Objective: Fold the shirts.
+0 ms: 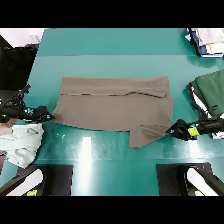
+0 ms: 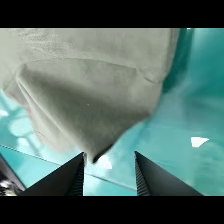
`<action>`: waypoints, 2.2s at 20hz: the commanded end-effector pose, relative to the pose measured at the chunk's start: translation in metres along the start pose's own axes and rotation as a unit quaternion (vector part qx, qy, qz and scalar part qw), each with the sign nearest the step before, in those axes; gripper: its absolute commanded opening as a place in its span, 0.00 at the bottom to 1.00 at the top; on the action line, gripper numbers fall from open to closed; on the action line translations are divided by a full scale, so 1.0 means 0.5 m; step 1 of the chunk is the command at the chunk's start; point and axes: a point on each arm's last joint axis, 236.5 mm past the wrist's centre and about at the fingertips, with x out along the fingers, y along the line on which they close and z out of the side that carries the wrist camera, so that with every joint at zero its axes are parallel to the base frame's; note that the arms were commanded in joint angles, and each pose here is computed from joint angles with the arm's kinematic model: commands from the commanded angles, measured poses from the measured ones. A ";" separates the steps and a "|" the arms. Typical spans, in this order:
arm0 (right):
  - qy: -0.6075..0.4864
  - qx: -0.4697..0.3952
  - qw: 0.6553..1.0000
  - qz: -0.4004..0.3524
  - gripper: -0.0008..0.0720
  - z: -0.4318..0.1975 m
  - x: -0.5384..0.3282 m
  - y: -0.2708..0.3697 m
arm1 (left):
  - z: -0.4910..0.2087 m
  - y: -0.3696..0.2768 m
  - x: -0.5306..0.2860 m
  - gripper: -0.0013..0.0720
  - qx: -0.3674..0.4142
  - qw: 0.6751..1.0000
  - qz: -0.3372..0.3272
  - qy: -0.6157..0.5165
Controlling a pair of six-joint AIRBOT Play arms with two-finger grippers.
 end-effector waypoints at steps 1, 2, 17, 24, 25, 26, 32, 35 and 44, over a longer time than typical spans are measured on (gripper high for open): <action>-0.031 0.018 0.999 0.023 0.52 0.017 0.031 0.009 | -0.004 -0.007 -0.002 0.05 0.001 1.000 -0.005 0.005; -0.038 0.013 0.999 0.022 0.52 0.024 0.034 0.013 | -0.005 -0.007 -0.002 0.05 0.001 1.000 -0.006 0.005; -0.064 -0.129 0.976 -0.165 0.03 -0.091 -0.202 0.009 | -0.153 -0.088 -0.131 0.05 0.065 0.996 0.016 0.053; -0.181 -0.180 0.959 -0.125 0.03 0.064 -0.240 0.114 | -0.016 -0.082 -0.109 0.05 0.047 0.997 0.007 -0.061; -0.175 -0.184 0.959 -0.124 0.03 0.089 -0.232 0.123 | -0.008 -0.074 -0.097 0.05 0.038 0.998 0.004 -0.056; -0.165 -0.189 0.960 -0.124 0.03 0.115 -0.217 0.132 | 0.003 -0.068 -0.082 0.05 0.025 0.998 -0.003 -0.052; -0.112 -0.192 0.967 -0.128 0.03 0.234 -0.139 0.157 | 0.065 -0.044 -0.002 0.05 -0.008 0.998 -0.054 -0.037; -0.097 -0.185 0.969 -0.130 0.03 0.276 -0.121 0.158 | 0.119 -0.028 0.002 0.05 -0.012 0.997 -0.047 -0.053; -0.164 -0.175 0.970 -0.030 0.88 0.414 -0.136 0.270 | 0.302 -0.062 -0.060 0.77 -0.030 0.976 -0.083 -0.198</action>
